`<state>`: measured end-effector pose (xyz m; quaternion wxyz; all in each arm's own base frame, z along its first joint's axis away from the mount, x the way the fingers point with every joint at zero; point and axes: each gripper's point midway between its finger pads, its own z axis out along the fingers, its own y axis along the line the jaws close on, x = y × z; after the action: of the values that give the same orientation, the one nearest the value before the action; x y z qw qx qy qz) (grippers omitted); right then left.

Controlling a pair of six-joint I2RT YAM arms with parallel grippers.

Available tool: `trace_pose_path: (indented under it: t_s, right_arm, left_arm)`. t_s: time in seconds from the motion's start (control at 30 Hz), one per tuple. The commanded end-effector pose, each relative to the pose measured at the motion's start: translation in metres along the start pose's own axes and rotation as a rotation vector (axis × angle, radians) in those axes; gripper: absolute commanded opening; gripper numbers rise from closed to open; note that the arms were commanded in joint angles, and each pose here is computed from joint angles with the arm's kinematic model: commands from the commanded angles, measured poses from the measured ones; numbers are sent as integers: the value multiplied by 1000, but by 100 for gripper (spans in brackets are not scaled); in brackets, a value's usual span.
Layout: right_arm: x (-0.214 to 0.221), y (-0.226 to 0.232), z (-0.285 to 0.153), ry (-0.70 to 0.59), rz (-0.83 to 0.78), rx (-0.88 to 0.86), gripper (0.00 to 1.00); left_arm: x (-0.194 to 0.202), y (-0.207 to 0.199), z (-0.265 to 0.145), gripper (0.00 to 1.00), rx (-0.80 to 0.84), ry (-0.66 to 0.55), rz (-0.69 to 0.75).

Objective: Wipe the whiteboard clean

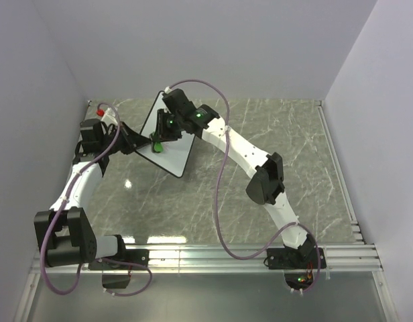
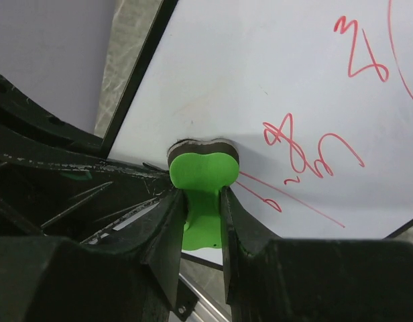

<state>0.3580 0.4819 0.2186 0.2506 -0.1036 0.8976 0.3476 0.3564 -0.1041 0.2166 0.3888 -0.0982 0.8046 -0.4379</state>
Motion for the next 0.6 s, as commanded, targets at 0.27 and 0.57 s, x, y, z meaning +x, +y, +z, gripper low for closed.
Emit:
trace_pose_path:
  t_s: [0.27, 0.57]
  right_arm:
    - [14, -53, 11, 15, -14, 200, 0]
    - [69, -103, 20, 120, 1, 222, 0]
  left_arm:
    - [1, -97, -21, 0, 302, 46, 136]
    - [-20, -130, -21, 0, 362, 59, 169]
